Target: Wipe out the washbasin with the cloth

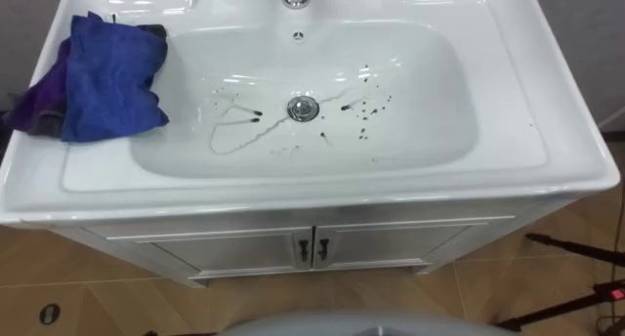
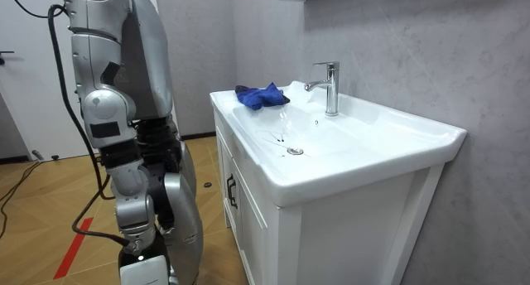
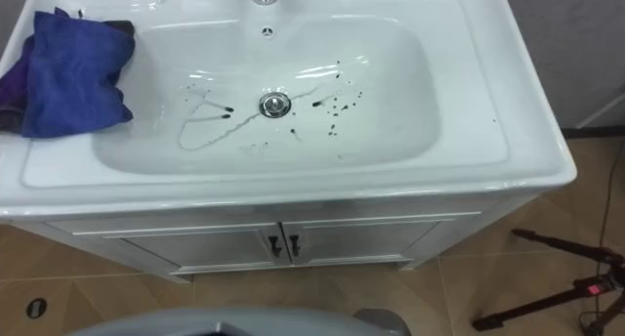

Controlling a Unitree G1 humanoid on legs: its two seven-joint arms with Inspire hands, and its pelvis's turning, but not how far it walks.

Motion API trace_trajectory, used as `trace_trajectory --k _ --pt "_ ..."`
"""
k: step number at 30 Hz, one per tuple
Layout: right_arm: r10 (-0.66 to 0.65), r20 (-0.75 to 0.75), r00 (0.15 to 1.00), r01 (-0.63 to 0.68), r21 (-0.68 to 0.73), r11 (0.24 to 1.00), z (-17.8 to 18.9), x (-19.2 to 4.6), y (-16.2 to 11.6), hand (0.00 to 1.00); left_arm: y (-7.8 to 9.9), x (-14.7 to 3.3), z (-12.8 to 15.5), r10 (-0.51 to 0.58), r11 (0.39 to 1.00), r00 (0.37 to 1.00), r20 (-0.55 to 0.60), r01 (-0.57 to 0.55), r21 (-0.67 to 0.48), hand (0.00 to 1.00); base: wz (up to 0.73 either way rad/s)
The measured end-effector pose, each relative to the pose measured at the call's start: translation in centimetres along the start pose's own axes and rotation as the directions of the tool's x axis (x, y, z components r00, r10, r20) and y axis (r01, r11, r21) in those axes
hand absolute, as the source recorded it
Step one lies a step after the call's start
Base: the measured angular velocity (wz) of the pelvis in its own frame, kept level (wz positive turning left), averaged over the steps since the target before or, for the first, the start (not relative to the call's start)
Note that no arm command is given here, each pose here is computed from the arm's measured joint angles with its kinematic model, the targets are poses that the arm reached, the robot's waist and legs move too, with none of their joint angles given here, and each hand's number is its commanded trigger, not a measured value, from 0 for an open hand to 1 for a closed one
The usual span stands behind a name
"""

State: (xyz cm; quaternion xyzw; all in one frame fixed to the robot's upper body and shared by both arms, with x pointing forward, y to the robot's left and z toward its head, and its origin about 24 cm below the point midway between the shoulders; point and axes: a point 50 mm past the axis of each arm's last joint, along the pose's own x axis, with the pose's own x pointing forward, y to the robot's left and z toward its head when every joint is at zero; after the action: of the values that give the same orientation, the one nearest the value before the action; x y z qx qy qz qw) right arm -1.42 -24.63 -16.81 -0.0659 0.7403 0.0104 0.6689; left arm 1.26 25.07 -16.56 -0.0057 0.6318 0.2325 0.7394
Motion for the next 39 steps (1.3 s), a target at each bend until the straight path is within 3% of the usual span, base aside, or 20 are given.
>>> trace_trajectory --k 16,28,39 --pt "-0.017 0.06 0.998 0.015 0.035 0.999 0.7 -0.1 -0.4 0.0 0.1 0.0 0.5 0.004 1.0 1.0 0.027 -0.003 -0.021 0.0 0.0" --pt "-0.027 0.061 0.998 0.021 0.106 0.994 0.9 -0.1 -0.6 0.0 0.0 -0.2 -2.0 0.009 0.972 0.999 -0.05 -0.021 -0.236 0.0 0.0" --pt "-0.049 0.044 0.998 0.043 0.128 0.991 0.2 -0.1 -0.8 0.0 1.9 -0.4 -3.4 0.109 0.905 0.987 -0.121 -0.149 -0.398 0.0 0.07"
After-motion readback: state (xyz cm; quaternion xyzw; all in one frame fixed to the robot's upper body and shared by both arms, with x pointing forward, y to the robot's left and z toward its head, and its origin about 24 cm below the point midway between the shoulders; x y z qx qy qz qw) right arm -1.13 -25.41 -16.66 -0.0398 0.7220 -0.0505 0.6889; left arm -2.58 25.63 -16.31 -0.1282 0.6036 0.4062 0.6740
